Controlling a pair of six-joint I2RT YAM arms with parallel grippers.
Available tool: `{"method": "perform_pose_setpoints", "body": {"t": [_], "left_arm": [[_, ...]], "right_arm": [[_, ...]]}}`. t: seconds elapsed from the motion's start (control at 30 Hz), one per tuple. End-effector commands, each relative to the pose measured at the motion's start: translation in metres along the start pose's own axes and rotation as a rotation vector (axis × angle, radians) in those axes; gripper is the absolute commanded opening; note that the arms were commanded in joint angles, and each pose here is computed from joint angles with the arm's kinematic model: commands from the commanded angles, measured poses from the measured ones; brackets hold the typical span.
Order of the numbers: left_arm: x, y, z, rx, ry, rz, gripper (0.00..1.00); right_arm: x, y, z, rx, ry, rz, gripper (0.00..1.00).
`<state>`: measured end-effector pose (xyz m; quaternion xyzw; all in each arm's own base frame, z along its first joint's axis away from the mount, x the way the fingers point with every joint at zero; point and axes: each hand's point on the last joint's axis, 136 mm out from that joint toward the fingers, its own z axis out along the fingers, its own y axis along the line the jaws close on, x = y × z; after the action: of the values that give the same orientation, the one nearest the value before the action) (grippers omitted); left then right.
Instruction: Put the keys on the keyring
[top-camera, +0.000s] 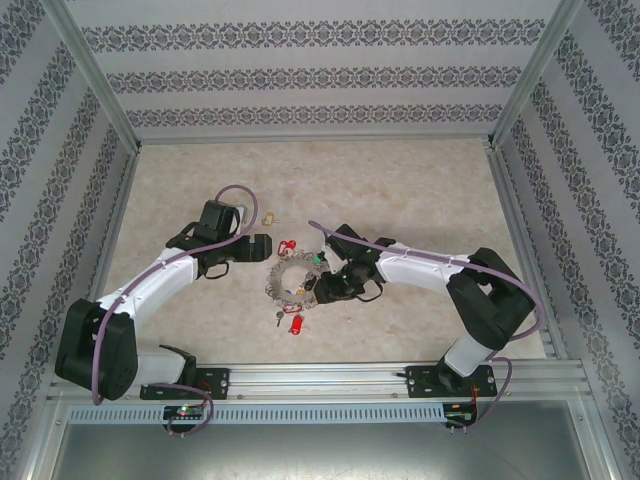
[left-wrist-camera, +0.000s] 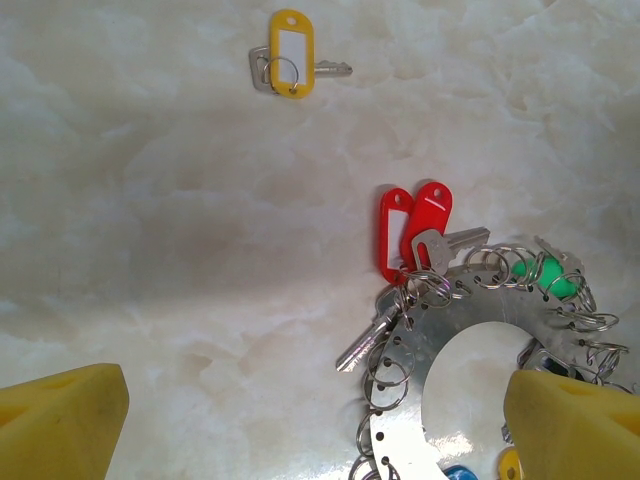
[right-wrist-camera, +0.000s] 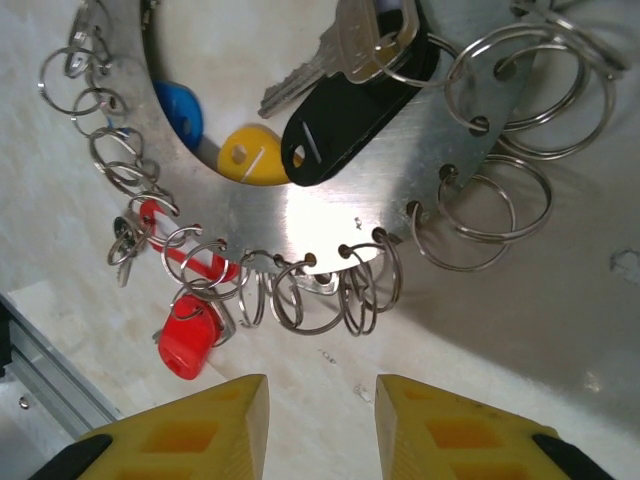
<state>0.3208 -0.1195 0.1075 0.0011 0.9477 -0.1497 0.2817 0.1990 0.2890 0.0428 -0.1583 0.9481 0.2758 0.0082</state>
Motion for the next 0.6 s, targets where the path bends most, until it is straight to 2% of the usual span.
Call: {"method": "perform_pose_setpoints", "body": {"t": [0.0,0.57], "left_arm": [[-0.0053,-0.0032,-0.0027,0.014,0.008,-0.012,0.97],[-0.0045,-0.0070,-0.0016,0.036,0.017,-0.008,0.96]], "right_arm": [[-0.0087,-0.0027,0.0031,0.019,0.006,0.031,0.35],[-0.0143,-0.0010,0.0112,0.030,0.022,0.011,0.33]]}}
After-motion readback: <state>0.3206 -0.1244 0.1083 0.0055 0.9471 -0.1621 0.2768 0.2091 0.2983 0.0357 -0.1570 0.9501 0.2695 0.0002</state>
